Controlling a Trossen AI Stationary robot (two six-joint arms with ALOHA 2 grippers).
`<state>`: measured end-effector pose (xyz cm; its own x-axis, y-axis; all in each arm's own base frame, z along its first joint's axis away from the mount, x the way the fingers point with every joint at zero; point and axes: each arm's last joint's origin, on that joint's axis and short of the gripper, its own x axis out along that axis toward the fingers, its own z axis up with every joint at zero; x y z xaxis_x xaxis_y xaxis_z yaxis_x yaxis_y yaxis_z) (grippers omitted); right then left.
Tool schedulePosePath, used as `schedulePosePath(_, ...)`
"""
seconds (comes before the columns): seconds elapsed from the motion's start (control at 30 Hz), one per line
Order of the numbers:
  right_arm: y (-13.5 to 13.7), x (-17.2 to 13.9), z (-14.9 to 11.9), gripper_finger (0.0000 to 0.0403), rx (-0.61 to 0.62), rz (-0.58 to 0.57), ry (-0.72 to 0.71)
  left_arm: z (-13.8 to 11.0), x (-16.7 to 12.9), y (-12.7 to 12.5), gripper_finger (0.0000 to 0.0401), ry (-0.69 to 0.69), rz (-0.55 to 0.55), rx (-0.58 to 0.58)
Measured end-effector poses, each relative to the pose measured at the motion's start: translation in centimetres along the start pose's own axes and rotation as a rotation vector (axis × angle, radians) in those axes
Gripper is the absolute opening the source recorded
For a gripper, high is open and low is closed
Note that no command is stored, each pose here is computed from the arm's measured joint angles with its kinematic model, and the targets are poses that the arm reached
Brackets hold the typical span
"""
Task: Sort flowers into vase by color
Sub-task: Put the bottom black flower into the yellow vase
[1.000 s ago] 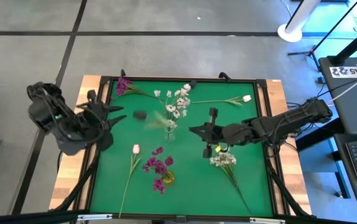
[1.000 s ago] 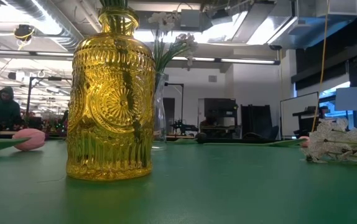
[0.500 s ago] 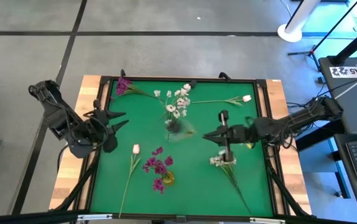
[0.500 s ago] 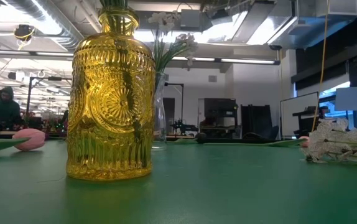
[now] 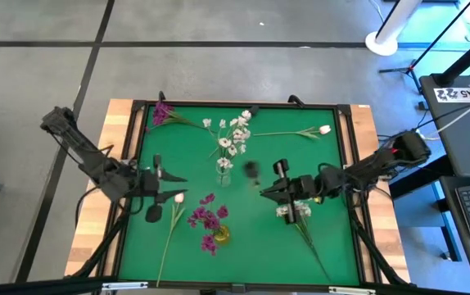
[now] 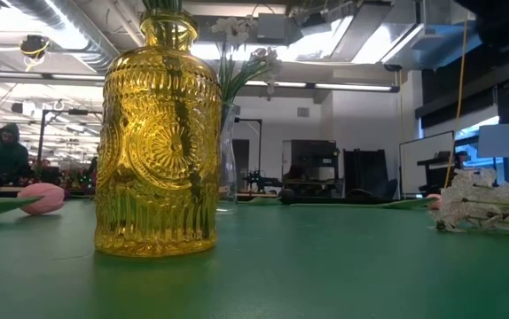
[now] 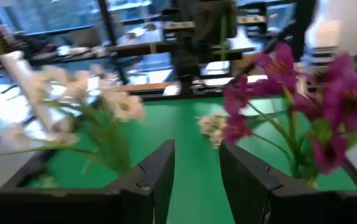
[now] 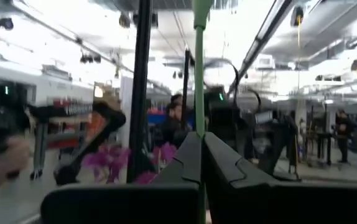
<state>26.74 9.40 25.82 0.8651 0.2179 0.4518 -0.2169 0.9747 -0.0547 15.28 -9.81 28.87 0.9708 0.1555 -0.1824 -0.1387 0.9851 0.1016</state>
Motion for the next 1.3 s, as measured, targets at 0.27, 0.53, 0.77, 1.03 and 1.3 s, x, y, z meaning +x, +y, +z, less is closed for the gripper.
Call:
schedulePosePath(0.27,1.1,2.3,-3.7,0.0001,0.014,0.025,-0.076,-3.6,1.2,1.1,0.0098,-0.059,-0.083,-0.118)
schedulePosePath(0.53,1.7,5.4,-6.4,0.0001,0.037,0.04,-0.075,-5.3,1.6,1.3,0.0089,-0.034,-0.09,-0.188)
schedulePosePath(0.77,2.2,6.8,-8.7,0.0001,0.081,0.065,-0.053,-5.4,1.7,1.3,0.0089,-0.031,-0.089,-0.214)
schedulePosePath(1.03,2.4,7.1,-9.9,0.0001,0.101,0.069,-0.037,-5.4,1.7,1.3,0.0089,-0.03,-0.089,-0.232)
schedulePosePath(1.3,3.3,7.2,-9.8,0.0001,0.095,0.101,-0.046,-5.2,1.6,1.3,0.0089,-0.049,-0.092,-0.252)
